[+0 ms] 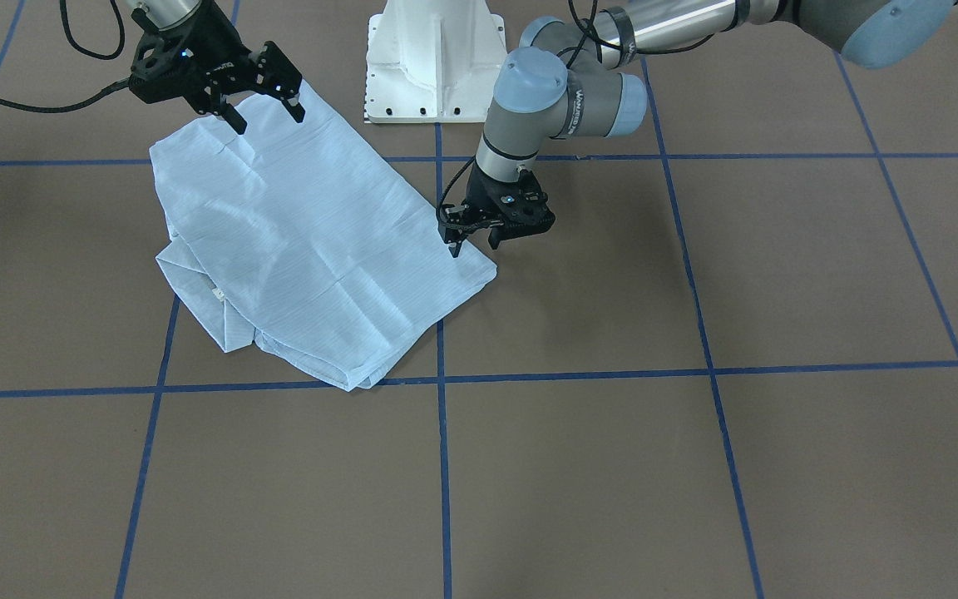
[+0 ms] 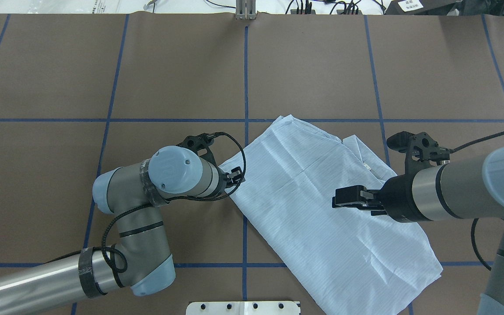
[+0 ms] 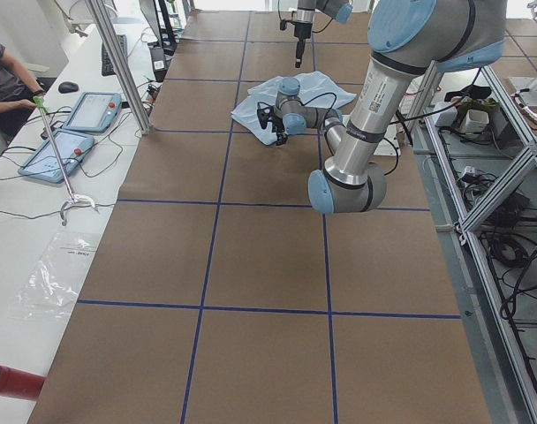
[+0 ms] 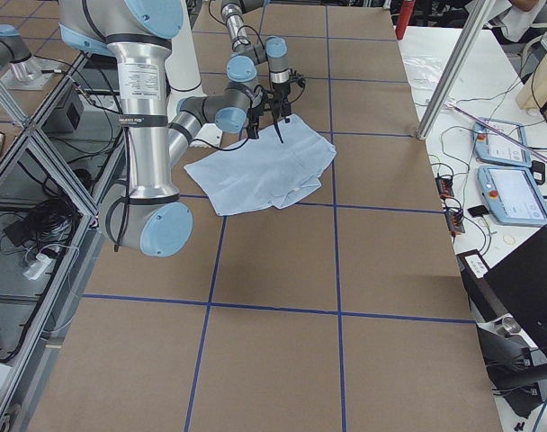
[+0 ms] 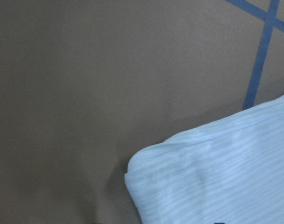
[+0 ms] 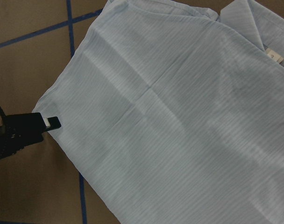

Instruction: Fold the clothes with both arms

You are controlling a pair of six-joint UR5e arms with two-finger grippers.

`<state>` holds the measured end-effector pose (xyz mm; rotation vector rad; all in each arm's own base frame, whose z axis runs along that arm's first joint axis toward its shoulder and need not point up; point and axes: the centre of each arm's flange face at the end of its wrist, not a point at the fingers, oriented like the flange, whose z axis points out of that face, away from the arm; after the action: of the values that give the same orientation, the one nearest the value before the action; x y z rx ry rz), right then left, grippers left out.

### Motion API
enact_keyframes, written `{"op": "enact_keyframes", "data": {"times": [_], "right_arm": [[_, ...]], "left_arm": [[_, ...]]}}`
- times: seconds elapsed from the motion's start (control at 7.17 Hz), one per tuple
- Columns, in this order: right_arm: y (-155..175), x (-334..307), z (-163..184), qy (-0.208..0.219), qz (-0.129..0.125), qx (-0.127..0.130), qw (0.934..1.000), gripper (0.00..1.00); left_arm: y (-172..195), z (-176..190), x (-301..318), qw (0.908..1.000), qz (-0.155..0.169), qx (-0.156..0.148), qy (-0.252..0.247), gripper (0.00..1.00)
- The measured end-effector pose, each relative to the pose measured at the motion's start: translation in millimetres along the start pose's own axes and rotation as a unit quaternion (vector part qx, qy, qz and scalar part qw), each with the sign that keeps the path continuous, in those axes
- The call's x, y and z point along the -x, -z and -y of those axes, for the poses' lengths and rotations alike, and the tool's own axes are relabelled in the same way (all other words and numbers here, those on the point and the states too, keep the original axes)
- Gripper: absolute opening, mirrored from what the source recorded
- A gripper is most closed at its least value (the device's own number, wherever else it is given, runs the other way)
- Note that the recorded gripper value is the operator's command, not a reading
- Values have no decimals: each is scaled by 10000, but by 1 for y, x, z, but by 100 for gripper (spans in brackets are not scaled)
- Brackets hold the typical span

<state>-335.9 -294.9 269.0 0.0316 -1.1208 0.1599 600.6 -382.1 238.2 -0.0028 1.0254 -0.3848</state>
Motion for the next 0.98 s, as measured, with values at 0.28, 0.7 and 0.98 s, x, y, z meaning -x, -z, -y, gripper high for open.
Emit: {"op": "enact_keyframes", "data": {"times": [0.28, 0.7, 0.98], "right_arm": [[0, -1, 1, -9, -11, -10, 10000, 100], [0, -3, 2, -17, -28, -20, 10000, 100], [-1, -4, 2, -27, -42, -23, 10000, 100]], "left_arm": [[-1, 5, -1, 9999, -20, -139, -13, 61], [-3, 23, 1, 9995, 15, -304, 32, 50], [-3, 24, 0, 9995, 6, -311, 48, 4]]}}
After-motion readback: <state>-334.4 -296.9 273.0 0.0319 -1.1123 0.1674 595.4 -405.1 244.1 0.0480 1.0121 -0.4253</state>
